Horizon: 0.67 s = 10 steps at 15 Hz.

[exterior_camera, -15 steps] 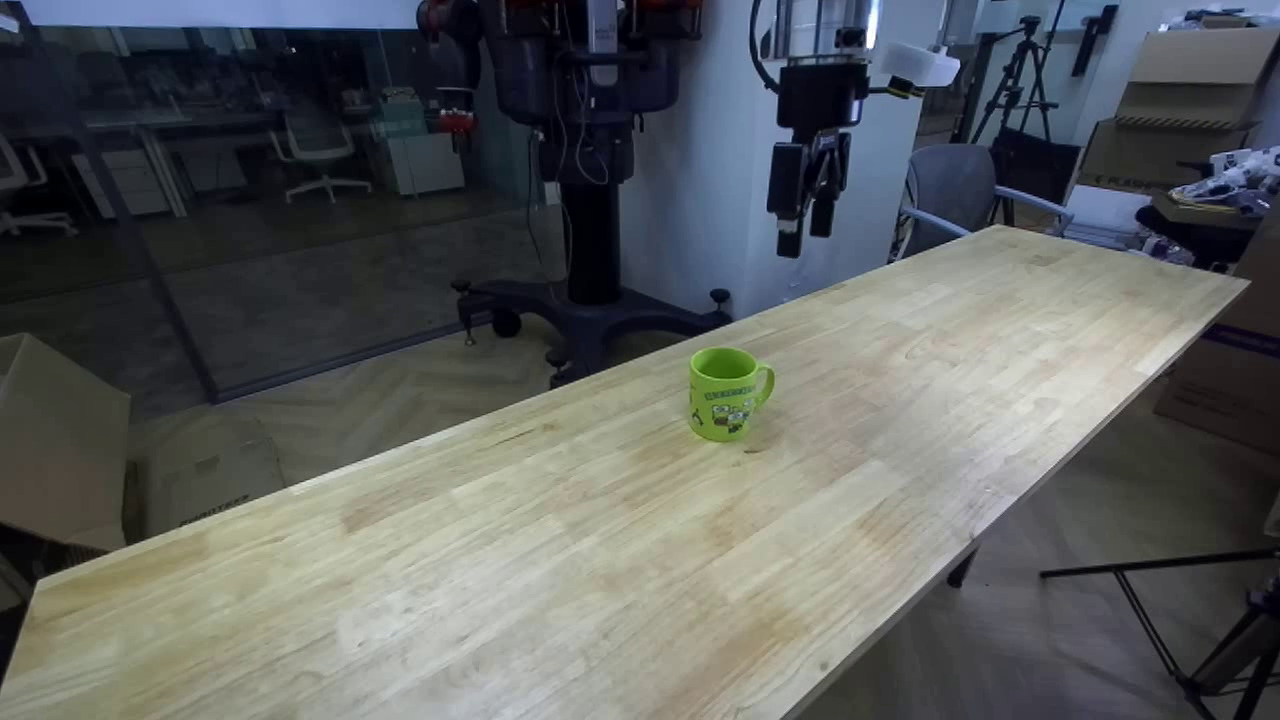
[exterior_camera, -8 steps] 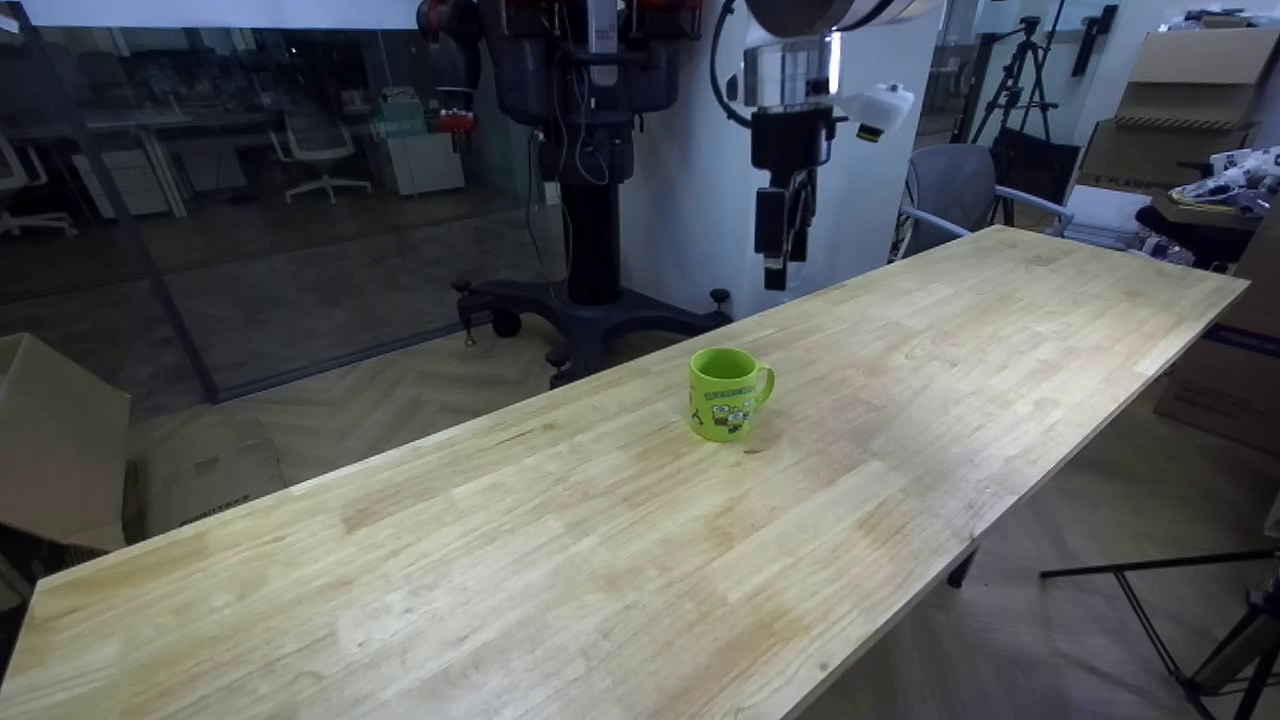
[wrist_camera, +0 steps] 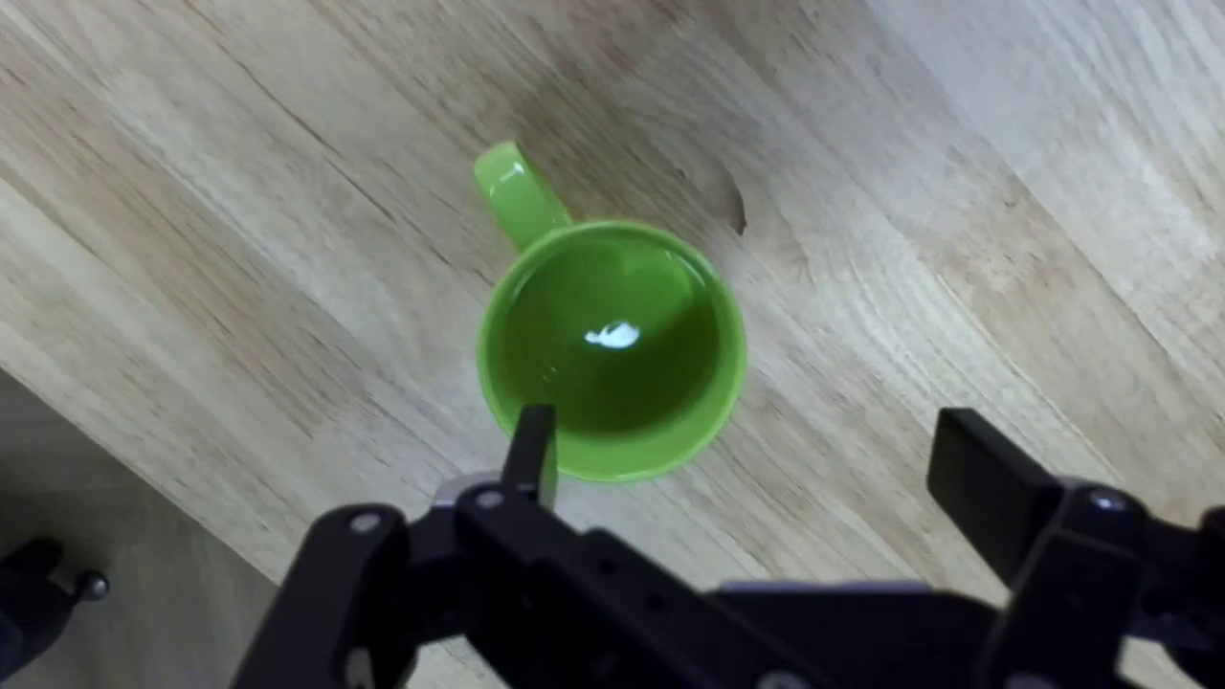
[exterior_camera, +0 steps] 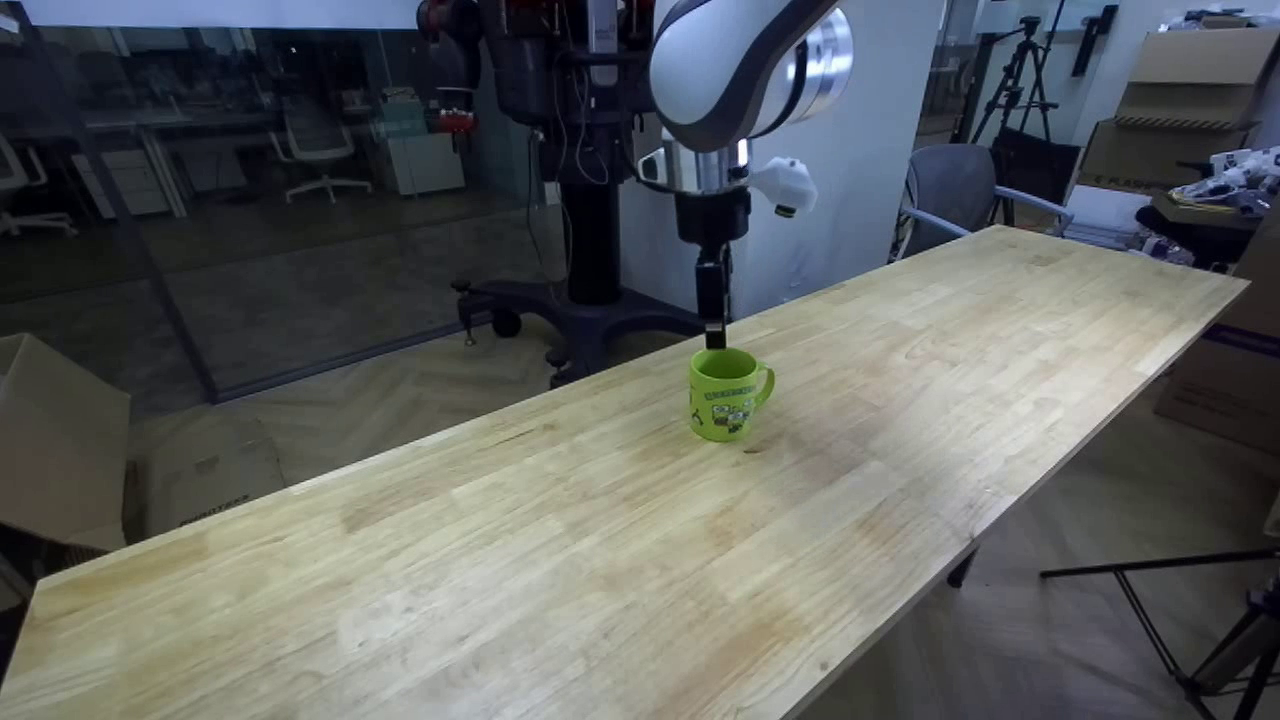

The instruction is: Move the mug forward

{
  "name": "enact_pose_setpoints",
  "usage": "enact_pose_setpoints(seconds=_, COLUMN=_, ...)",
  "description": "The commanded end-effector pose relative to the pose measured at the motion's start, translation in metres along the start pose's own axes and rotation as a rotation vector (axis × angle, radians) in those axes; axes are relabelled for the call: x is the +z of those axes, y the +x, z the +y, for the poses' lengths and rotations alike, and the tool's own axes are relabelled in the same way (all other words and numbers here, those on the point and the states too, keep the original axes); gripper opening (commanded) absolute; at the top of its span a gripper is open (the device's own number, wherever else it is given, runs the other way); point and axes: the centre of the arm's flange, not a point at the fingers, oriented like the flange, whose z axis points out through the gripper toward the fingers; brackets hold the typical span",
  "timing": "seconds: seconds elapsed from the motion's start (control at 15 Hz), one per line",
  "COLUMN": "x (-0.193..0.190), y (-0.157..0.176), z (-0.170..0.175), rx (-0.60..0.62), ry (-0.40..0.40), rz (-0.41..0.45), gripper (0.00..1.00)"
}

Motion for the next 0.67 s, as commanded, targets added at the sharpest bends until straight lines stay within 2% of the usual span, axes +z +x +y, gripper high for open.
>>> enact_pose_setpoints(seconds=0.0, x=0.007, y=0.007, z=-0.002, rx=-0.003, ry=0.016, rz=0.008, gripper=1.0)
enact_pose_setpoints(seconds=0.2, x=0.018, y=0.016, z=-0.004, rx=-0.002, ry=0.037, rz=0.017, gripper=1.0)
enact_pose_setpoints(seconds=0.6, x=0.031, y=0.002, z=-0.006, rx=0.041, ry=0.029, rz=0.074, gripper=1.0)
